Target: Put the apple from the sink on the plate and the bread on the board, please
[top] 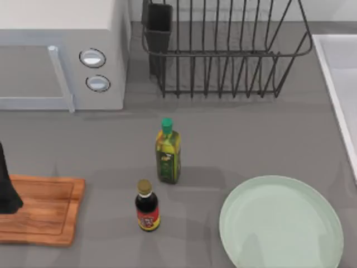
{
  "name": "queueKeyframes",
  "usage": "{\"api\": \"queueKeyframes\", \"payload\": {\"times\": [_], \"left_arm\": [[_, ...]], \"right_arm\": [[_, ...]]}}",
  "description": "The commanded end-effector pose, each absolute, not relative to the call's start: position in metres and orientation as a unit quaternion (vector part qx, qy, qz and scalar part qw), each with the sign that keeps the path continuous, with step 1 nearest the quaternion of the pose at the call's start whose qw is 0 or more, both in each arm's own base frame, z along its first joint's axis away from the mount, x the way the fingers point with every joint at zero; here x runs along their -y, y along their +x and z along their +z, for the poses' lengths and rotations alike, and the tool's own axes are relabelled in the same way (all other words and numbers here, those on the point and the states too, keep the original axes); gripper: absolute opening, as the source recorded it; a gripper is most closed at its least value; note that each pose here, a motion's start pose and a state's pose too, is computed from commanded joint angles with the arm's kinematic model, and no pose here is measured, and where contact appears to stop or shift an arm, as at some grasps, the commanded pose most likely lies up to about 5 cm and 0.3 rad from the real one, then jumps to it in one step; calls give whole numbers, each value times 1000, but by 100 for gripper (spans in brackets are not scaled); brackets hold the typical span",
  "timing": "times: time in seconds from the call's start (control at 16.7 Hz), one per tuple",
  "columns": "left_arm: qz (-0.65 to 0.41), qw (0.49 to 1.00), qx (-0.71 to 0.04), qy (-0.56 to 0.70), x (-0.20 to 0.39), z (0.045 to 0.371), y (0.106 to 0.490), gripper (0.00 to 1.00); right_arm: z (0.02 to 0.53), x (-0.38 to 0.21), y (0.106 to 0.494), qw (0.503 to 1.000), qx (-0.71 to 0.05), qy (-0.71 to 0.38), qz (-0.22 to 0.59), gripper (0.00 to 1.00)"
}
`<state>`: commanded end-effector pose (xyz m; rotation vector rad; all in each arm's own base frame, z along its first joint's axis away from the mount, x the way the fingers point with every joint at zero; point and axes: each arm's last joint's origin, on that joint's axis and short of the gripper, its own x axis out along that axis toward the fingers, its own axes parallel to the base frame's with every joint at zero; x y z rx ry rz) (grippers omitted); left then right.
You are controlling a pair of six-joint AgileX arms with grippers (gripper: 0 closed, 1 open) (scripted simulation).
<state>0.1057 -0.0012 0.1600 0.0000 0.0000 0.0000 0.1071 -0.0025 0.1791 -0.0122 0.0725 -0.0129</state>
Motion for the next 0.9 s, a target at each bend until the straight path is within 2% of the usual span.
{"api": "queueKeyframes", "payload": {"times": [0.24, 0.42, 0.66, 0.9], "left_arm": [[0, 1000, 0, 0, 1, 160, 106, 100], [0, 1000, 0, 0, 1, 160, 106, 100], [0, 1000, 0, 0, 1, 160, 106, 100], [0, 1000, 0, 0, 1, 160, 106, 100]], "right_arm": [[218, 6, 123, 991, -134, -17, -19, 100], [247, 11, 156, 970, -242, -25, -27, 100], [263, 25, 227, 915, -401, -27, -31, 100], [241, 45, 306, 837, -546, -20, -25, 100]]}}
